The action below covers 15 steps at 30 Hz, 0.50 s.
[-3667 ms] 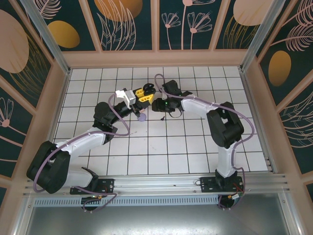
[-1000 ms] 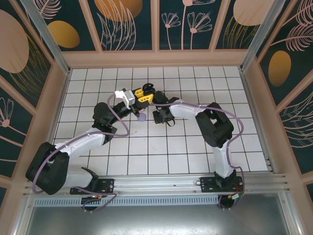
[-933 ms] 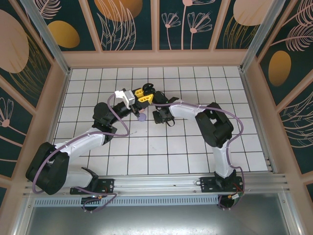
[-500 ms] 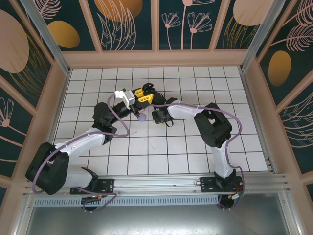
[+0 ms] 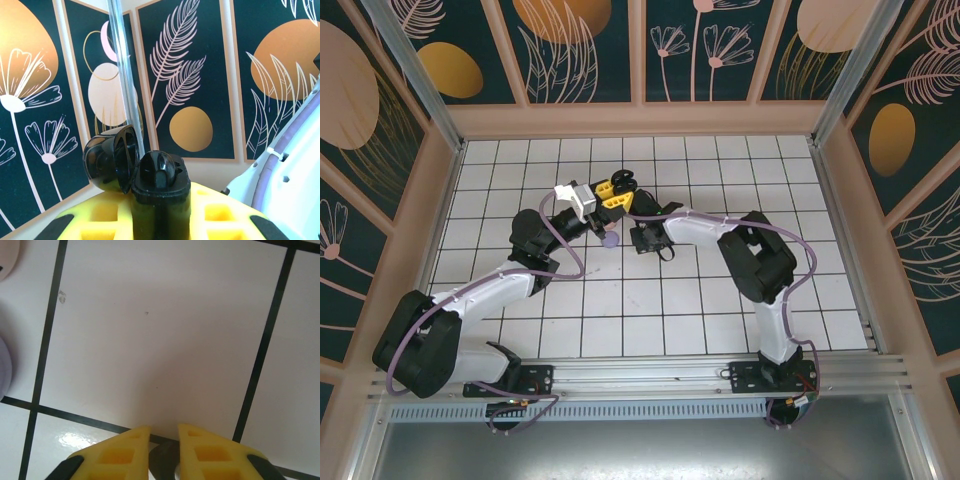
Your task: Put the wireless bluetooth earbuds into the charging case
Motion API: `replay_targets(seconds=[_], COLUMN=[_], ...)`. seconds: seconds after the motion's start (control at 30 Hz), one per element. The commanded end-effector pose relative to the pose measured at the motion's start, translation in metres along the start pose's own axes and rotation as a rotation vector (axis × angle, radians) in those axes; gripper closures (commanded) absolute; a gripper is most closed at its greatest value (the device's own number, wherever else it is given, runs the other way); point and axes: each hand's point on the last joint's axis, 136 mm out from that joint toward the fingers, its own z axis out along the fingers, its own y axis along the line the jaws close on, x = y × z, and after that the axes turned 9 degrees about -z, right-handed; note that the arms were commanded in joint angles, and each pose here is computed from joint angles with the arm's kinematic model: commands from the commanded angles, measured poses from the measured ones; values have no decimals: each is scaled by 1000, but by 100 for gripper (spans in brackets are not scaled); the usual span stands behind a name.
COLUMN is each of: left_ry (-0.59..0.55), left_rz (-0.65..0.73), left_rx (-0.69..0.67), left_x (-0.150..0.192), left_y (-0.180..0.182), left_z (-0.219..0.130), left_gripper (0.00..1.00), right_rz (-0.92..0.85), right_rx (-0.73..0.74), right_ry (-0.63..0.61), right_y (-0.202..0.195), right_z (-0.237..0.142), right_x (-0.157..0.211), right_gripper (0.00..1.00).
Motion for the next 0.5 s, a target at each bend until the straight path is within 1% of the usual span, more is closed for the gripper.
replay_targets(seconds=[0.0,0.1,0.27,0.47], left_ry=[-35,-36,-36,-38], left_rz=[28,26,24,25], left_rx=[-1,0,2,3], left_x=[-14,-15,-16,-18], left_y=[-2,-2,-2,-2], left_z=[0,1,2,3], left_gripper=[100,100,100,100], right_rz=[15,29,56,123], right_rx=[4,-13,-36,-85], right_ry=[81,54,-3,-111], right_y=[-8,-8,-9,-13], right_z=[9,3,-13,-49], right_x=[28,22,7,-17], right_gripper=[86,91,91,91])
